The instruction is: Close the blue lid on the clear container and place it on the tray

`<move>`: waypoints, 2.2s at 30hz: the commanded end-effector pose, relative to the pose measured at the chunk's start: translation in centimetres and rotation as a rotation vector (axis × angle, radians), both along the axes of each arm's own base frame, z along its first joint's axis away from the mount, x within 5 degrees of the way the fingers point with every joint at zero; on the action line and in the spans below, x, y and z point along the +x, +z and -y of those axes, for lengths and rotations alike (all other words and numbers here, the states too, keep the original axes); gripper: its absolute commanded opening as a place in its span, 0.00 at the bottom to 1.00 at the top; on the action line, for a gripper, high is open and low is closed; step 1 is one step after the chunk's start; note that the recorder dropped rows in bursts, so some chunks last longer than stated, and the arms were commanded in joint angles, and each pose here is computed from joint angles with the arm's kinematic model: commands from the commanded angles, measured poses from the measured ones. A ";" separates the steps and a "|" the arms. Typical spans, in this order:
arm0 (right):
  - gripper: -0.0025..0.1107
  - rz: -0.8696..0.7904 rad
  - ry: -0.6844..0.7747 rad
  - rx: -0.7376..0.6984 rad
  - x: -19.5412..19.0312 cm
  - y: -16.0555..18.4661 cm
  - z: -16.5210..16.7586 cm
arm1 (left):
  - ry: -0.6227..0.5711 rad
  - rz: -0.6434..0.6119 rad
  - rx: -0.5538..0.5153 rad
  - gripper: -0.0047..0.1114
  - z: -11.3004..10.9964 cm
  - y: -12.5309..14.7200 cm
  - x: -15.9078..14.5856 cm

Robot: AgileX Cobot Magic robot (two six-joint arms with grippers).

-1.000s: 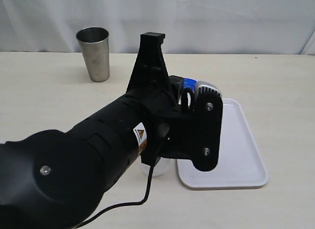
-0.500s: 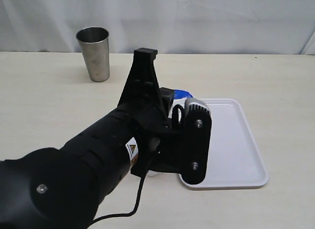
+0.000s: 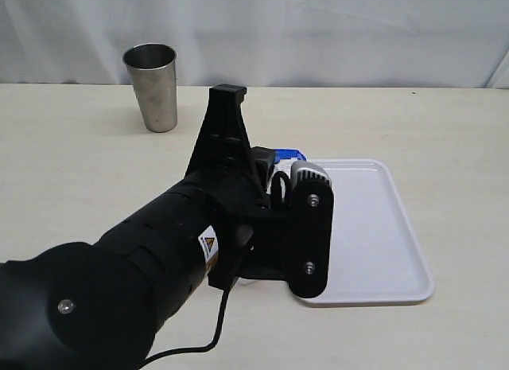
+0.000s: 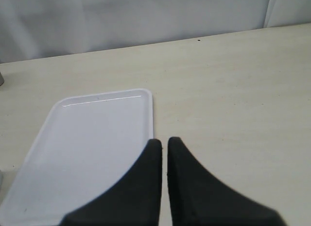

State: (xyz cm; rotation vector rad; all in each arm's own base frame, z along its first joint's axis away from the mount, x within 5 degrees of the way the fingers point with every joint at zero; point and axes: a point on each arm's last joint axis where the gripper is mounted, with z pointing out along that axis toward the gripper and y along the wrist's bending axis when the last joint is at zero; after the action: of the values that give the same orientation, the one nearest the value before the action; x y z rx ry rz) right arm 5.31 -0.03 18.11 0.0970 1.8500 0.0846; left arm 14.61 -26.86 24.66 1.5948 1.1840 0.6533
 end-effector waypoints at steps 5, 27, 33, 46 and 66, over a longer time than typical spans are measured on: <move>0.06 0.005 -0.005 0.002 0.0 -0.1 0.0 | 0.008 -0.048 -0.023 0.04 -0.1 -0.2 -0.4; 0.06 0.005 -0.005 0.002 0.0 -0.1 0.0 | -0.002 -0.069 -0.029 0.04 0.4 -0.3 -2.1; 0.06 0.005 -0.005 0.002 0.0 -0.1 0.0 | 0.007 -0.085 -0.033 0.04 0.3 -0.5 -2.2; 0.06 0.005 -0.005 0.002 0.0 -0.1 0.0 | 0.018 -0.158 -0.023 0.04 0.2 -1.0 -2.4; 0.06 0.005 -0.005 0.002 0.0 -0.1 0.0 | 0.008 -0.154 0.052 0.04 0.0 -1.3 -2.5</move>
State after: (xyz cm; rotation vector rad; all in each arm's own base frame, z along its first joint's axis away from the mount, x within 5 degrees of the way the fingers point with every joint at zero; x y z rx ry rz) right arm 5.31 -0.03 18.11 0.0970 1.8500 0.0846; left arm 12.24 -27.05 23.38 1.7116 1.2904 0.5791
